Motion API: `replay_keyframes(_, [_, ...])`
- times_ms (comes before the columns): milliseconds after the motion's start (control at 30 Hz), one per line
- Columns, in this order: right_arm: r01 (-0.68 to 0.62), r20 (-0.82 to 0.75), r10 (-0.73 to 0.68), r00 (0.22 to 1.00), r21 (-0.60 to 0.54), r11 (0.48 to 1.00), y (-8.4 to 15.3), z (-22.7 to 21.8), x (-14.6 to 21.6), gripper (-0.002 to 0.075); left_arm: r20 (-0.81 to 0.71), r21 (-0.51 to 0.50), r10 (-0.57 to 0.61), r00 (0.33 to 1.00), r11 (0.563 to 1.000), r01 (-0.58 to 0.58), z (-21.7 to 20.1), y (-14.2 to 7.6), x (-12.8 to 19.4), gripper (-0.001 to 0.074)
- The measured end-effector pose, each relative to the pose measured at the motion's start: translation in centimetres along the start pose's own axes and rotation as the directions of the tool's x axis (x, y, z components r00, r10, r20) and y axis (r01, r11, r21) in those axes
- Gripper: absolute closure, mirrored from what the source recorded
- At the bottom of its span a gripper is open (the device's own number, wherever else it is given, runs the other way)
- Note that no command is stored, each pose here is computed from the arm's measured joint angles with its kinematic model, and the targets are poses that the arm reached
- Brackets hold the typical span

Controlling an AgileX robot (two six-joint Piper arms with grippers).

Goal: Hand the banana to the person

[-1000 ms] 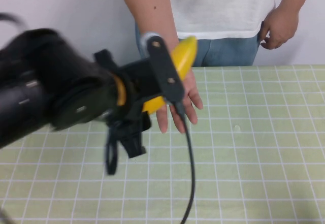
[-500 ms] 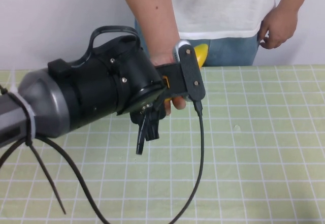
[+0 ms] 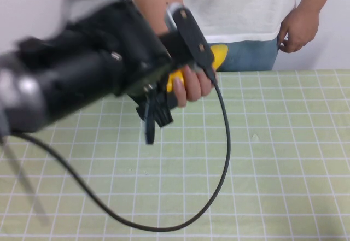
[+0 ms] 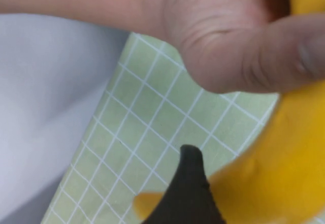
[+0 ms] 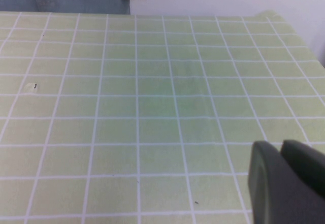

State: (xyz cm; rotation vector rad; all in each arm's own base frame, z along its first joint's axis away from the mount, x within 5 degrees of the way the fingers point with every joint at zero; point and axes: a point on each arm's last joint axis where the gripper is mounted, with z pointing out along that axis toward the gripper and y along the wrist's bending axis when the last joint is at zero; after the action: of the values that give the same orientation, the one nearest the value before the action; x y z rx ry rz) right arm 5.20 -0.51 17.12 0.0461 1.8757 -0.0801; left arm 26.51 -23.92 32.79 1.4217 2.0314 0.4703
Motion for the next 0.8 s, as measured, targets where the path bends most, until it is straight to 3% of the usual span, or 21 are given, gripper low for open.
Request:
replay_keyframes(233, [0.000,0.000,0.000,1.000,0.000,1.000,0.0,0.0,0.0,0.0733,0.096,0.018,-0.117,0.988,0.993,0.116,-6.1,2.0,1.9,0.0255])
replay_keyframes(333, [0.000,0.000,0.000,1.000,0.000,1.000,0.0,0.0,0.0,0.0733,0.071,0.075,-0.141,0.987,0.988,0.136,-7.8,1.9,3.1,0.0359])
replay_keyframes(467, [0.000,0.000,0.000,1.000,0.000,1.000,0.0,0.0,0.0,0.0733,0.013,0.111,-0.160,0.987,0.981,0.158,-8.8,1.0,5.4,0.0597])
replay_keyframes(567, [0.000,0.000,0.000,1.000,0.000,1.000,0.0,0.0,0.0,0.0733,-0.001,0.108,-0.211,0.977,0.972,0.210,-9.5,0.1,7.9,0.0696])
replay_keyframes(800, [0.000,0.000,0.000,1.000,0.000,1.000,0.0,0.0,0.0,0.0733,0.072,0.151,-0.404,0.912,0.908,0.390,-10.6,-3.5,14.3,0.0735])
